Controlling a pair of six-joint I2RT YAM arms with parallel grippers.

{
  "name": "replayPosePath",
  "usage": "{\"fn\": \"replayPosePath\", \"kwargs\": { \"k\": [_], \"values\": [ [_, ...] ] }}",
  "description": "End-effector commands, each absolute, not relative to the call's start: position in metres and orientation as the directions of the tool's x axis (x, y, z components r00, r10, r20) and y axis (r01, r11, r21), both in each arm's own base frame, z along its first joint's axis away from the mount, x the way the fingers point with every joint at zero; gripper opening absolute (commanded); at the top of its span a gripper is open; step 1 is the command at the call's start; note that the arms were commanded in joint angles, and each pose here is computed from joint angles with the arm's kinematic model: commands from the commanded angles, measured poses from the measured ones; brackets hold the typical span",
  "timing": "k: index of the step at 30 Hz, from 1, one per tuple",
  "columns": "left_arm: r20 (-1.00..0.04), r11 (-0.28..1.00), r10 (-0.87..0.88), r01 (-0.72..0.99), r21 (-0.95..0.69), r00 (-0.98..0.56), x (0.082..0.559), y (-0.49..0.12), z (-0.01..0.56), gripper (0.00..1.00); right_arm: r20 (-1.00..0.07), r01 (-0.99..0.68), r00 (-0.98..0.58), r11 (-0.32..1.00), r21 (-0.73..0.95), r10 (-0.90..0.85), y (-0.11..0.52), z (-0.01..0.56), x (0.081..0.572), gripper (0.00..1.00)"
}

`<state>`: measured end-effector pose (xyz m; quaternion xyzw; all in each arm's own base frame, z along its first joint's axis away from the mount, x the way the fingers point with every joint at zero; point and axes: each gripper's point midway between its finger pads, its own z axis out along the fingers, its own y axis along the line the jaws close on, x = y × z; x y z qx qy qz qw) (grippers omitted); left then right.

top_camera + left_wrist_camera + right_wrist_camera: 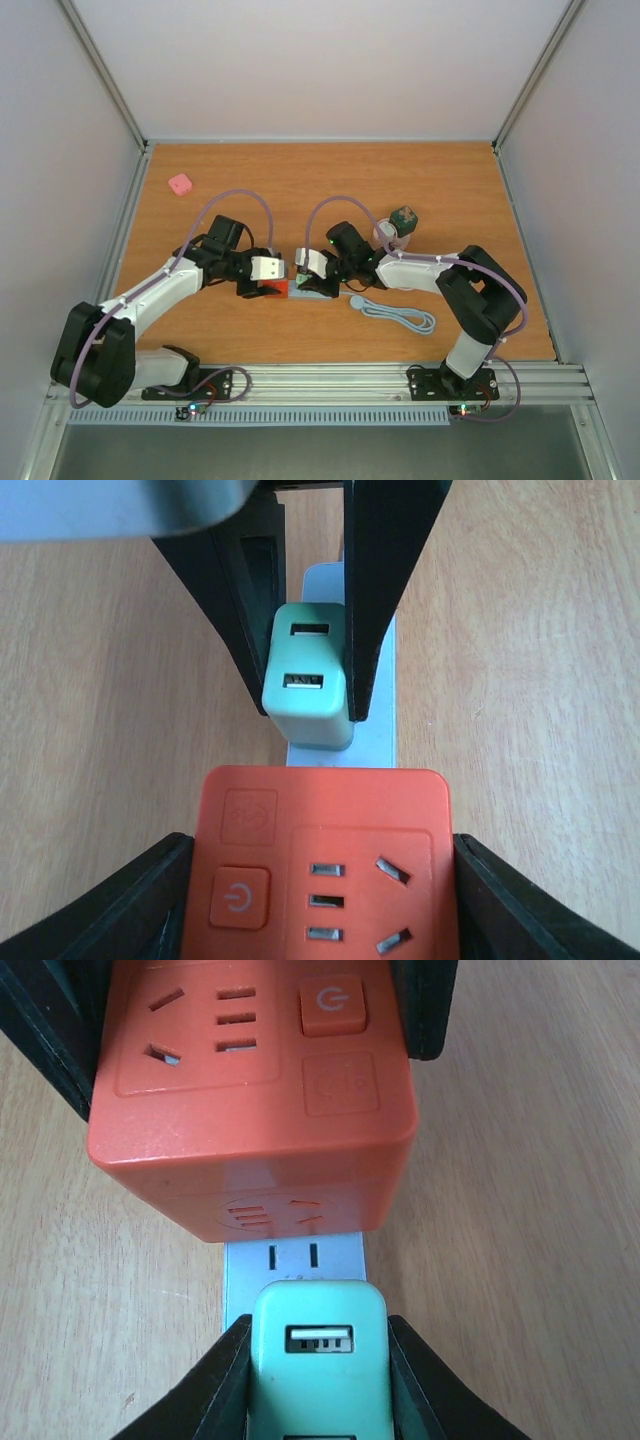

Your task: Pull the plug off the socket

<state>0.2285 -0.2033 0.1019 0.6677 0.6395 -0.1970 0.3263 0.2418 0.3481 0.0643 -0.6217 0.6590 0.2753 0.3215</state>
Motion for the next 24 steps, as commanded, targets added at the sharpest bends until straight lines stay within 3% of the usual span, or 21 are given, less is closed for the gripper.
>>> {"fn": "replayPosePath", "kwargs": {
  "k": [1,5,15,24],
  "values": [
    [-0.796,-0.032,0.551,0.96,0.28,0.25,0.229,-0.233,0.16,0.3,-0.625,-0.992,-0.088,0.127,-0.018,-0.776,0.321,0.01,0.237,0.01],
    [-0.819,-0.06,0.54,0.979,0.194,0.195,0.223,-0.236,0.161,0.3,-0.619,-0.993,-0.077,0.117,-0.024,-0.782,0.319,0.008,0.236,0.01],
    [-0.788,-0.078,0.582,0.979,0.191,0.2,0.221,-0.23,0.153,0.28,-0.625,-0.993,-0.072,0.112,-0.024,-0.777,0.32,0.01,0.235,0.02],
    [-0.783,0.051,0.617,0.989,0.138,0.077,0.237,-0.198,0.157,0.27,-0.681,-0.99,-0.068,0.133,-0.043,-0.729,0.331,0.039,0.242,0.18]
  ]
}}
